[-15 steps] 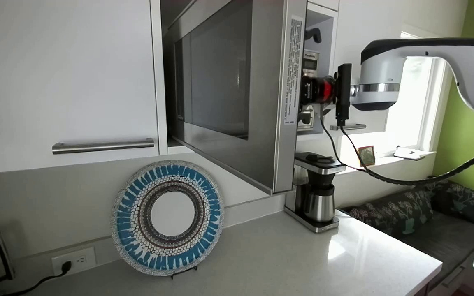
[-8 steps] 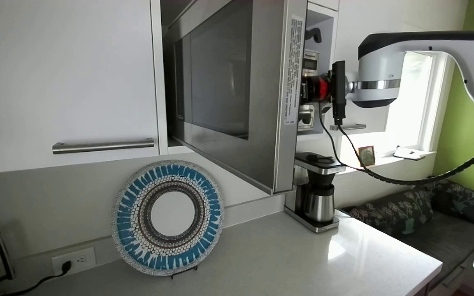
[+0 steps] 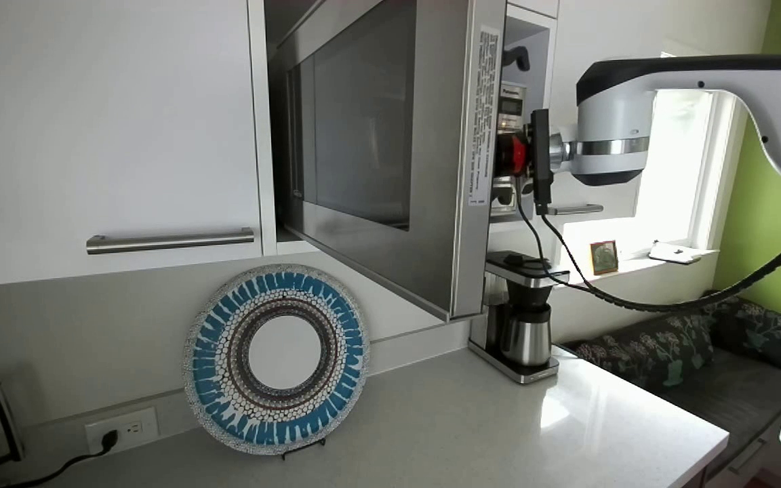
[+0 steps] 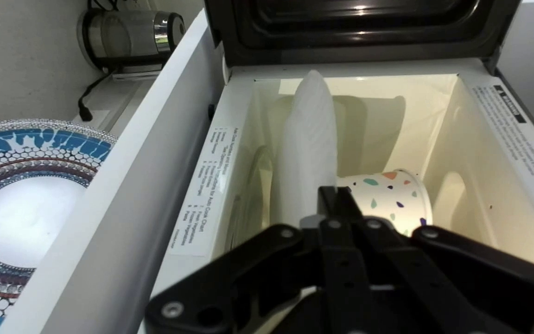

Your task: Put the white plate with a paper cup on it inside the microwave

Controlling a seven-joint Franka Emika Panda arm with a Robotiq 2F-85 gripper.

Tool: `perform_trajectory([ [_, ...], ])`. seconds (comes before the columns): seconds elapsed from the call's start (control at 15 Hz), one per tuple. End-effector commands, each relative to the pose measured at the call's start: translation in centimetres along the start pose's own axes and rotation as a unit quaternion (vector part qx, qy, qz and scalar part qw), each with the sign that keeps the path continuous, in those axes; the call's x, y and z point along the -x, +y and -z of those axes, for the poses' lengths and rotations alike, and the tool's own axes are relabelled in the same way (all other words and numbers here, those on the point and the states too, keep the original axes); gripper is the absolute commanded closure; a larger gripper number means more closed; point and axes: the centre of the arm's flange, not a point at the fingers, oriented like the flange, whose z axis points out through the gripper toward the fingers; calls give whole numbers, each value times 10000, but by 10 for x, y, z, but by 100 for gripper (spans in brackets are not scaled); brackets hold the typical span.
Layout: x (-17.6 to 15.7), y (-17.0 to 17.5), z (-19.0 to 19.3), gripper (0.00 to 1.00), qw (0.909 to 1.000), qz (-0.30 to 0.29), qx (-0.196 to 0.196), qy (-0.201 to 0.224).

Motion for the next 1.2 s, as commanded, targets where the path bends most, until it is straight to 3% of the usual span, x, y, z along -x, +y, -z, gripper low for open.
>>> perform_trajectory([
  [0.0,11,9,-8,100,9996,-107,32,246],
  [1.13,6,14,-31,100,9972,-423,405,458],
])
